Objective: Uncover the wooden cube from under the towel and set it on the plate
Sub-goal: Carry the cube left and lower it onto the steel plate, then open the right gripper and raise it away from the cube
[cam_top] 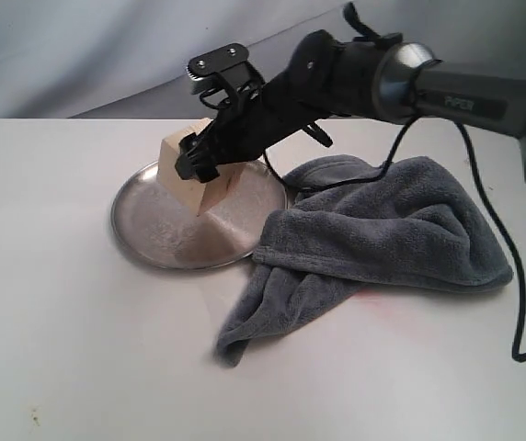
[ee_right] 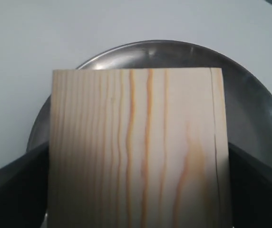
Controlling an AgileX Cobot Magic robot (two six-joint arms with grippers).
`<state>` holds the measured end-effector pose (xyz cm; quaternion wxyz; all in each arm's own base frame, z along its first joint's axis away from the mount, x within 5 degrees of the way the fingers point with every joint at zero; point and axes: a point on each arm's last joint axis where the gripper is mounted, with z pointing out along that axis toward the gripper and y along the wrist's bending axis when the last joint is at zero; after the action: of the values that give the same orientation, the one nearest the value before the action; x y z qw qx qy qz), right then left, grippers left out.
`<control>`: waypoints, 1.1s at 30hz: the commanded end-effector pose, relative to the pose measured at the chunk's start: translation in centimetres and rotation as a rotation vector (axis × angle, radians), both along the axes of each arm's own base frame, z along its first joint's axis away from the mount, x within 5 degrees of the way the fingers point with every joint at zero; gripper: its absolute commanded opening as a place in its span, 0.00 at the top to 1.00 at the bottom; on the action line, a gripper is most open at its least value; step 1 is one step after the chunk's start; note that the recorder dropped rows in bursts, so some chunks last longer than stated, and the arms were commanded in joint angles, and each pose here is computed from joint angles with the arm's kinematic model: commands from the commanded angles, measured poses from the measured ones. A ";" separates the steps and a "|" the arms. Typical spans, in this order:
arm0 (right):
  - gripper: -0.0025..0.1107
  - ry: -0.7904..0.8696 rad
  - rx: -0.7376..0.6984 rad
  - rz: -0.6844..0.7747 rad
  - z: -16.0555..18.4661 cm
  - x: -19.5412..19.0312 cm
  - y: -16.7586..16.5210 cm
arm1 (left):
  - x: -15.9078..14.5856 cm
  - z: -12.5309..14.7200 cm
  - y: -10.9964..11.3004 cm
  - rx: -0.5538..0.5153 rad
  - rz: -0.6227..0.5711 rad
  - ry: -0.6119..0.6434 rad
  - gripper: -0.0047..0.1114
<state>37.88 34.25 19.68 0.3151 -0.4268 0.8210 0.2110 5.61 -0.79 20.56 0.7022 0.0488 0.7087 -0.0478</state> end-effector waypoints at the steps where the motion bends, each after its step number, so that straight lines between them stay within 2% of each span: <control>1: 0.61 0.009 -0.064 -0.072 1.1 0.5 0.8 | 0.0 0.0 0.0 -0.006 0.003 -0.010 0.96; 5: 0.61 0.095 -0.107 -0.107 -0.1 1.0 1.1 | 0.0 0.0 0.0 -0.006 0.003 -0.010 0.96; 12: 0.61 0.135 -0.153 -0.122 -2.7 1.4 1.2 | 0.0 0.0 0.0 -0.006 0.003 -0.010 0.96; 16: 0.61 0.127 -0.149 -0.124 -2.5 1.5 1.3 | 0.0 0.0 0.0 -0.006 0.003 -0.010 0.96; 19: 0.54 0.125 -0.142 -0.124 -2.2 1.5 1.3 | 0.0 0.0 0.0 -0.006 0.003 -0.010 0.96; 23: 0.33 0.131 -0.147 -0.122 -2.3 1.5 1.3 | 0.0 0.0 0.0 -0.006 0.003 -0.010 0.96; 25: 0.27 0.131 -0.147 -0.122 -2.3 1.5 1.3 | 0.0 0.0 0.0 -0.006 0.003 -0.010 0.96; 33: 0.26 0.130 -0.119 -0.124 -1.7 1.4 1.5 | 0.0 0.0 0.0 -0.006 0.003 -0.010 0.96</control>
<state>39.09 35.80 16.62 0.2301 -0.3862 0.8788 0.1598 5.61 -0.79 20.56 0.7022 0.0488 0.7087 -0.0478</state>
